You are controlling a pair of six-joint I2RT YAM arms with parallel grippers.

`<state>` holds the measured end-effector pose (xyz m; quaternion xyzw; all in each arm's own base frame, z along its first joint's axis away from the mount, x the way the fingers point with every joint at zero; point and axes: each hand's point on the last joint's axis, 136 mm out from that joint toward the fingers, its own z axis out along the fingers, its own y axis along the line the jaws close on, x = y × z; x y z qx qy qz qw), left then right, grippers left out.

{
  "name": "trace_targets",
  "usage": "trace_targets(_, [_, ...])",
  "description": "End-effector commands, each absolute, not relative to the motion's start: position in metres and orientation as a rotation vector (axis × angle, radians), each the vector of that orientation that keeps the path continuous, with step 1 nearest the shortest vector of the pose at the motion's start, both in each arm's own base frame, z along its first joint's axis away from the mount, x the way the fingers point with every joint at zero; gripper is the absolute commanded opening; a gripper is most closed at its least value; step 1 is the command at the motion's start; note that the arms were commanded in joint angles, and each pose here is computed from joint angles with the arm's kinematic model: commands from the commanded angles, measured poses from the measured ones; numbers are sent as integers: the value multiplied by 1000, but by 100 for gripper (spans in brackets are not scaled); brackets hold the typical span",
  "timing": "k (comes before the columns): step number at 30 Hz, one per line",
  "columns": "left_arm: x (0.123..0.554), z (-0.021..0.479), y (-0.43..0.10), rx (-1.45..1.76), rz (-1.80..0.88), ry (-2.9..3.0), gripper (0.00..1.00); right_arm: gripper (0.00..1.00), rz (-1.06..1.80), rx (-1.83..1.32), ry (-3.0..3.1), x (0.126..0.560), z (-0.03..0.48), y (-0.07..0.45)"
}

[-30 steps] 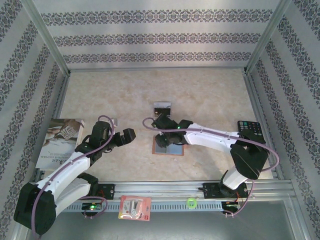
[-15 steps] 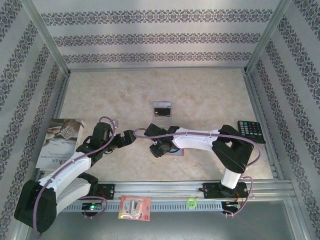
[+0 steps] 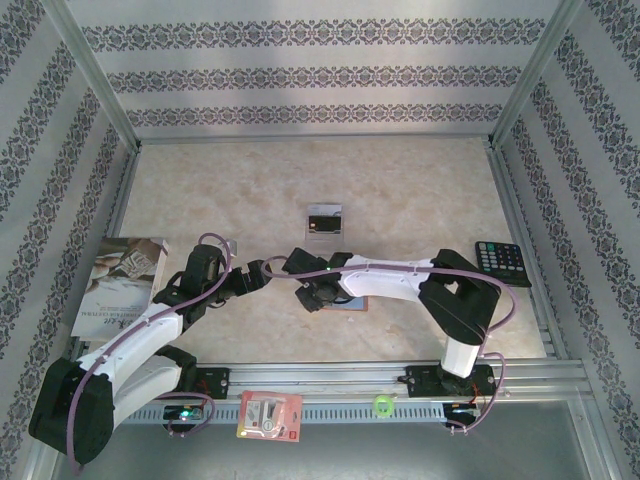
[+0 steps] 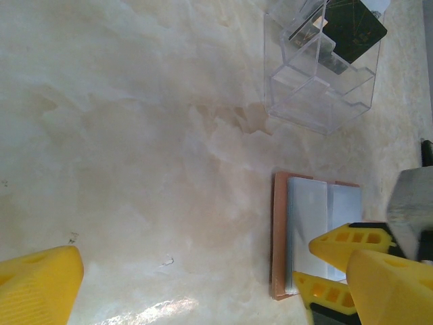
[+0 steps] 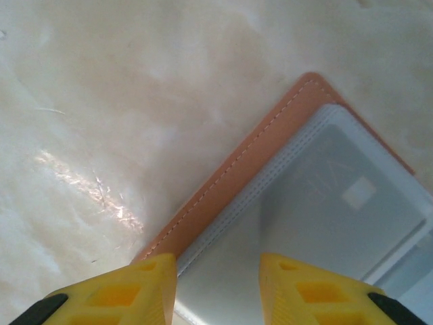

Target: Take the credit cards out of the card holder

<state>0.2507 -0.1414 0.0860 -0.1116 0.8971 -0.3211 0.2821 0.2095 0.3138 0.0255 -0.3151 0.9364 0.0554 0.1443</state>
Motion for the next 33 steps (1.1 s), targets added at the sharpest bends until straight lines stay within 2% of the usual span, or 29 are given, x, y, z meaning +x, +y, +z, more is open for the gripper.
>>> trace_targets(1, [257, 93, -142, -302, -886, 2368, 100, 37, 109, -940, 2710, 204, 16, 314])
trace_targets(3, [257, 93, -143, -298, -890, 2369, 100, 34, 111, -953, 2723, 201, 12, 314])
trace_targets(5, [257, 93, -144, -290, -898, 2370, 98, 27, 114, -960, 2724, 200, 10, 314])
trace_targets(11, [254, 92, -154, -248, -951, 2384, 87, 5, 245, -986, 2655, 199, 25, 328])
trace_targets(13, [252, 92, -159, -229, -966, 2393, 83, 1, 287, -994, 2632, 199, 30, 333])
trace_targets(18, [245, 88, -183, -140, -979, 2412, 74, 0, 414, -964, 2553, 200, 46, 344])
trace_targets(21, [240, 85, -198, -91, -987, 2424, 57, 0, 485, -951, 2495, 199, 55, 345])
trace_targets(24, [238, 82, -210, -60, -1017, 2432, 45, 0, 580, -898, 2445, 199, 63, 341])
trace_targets(33, [230, 70, -241, 29, -1066, 2485, 14, 0, 699, -795, 2389, 202, 73, 337])
